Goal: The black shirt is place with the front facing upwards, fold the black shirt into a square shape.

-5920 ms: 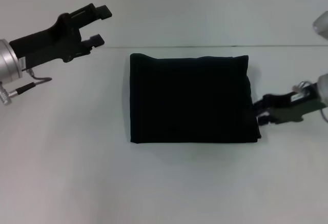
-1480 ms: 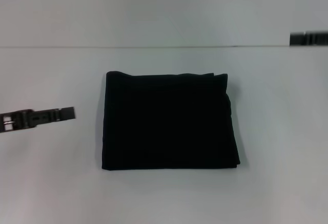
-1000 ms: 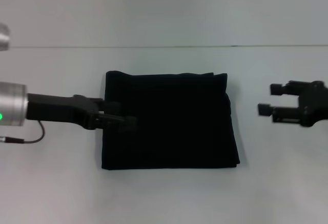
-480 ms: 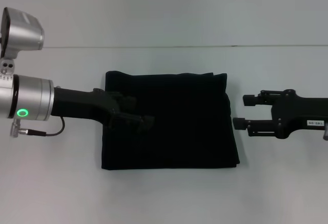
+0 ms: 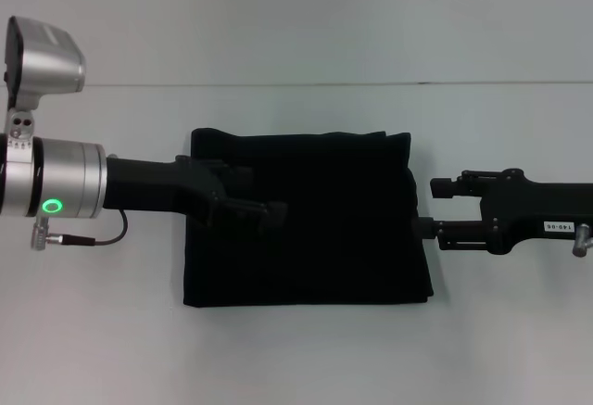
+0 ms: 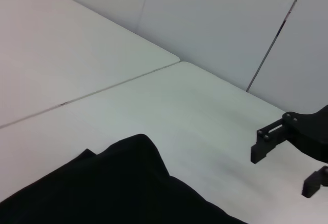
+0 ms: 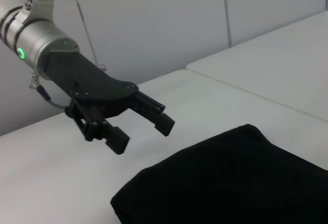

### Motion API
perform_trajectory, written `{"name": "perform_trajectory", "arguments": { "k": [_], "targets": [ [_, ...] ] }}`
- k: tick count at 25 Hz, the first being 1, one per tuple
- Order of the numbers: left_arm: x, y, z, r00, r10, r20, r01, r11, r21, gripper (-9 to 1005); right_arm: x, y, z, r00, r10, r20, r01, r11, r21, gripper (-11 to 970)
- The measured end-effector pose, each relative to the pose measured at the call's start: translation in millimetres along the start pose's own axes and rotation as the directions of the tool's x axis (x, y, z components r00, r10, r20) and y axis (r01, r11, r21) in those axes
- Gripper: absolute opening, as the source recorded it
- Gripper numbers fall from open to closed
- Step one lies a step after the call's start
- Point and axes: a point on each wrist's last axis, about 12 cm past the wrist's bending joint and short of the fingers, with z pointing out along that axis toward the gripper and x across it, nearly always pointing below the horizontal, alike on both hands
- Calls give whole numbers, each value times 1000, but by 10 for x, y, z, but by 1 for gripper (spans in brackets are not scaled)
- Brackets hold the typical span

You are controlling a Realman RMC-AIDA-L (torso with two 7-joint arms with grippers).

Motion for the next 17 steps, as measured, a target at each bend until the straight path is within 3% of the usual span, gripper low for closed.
{"name": "perform_trajectory", "arguments": {
  "k": [17],
  "targets": [
    [-17, -8, -30, 1000, -4, -2, 4, 1000, 12, 934, -2, -34, -16, 1000, 0, 3, -1, 1000, 25, 774]
  ]
}}
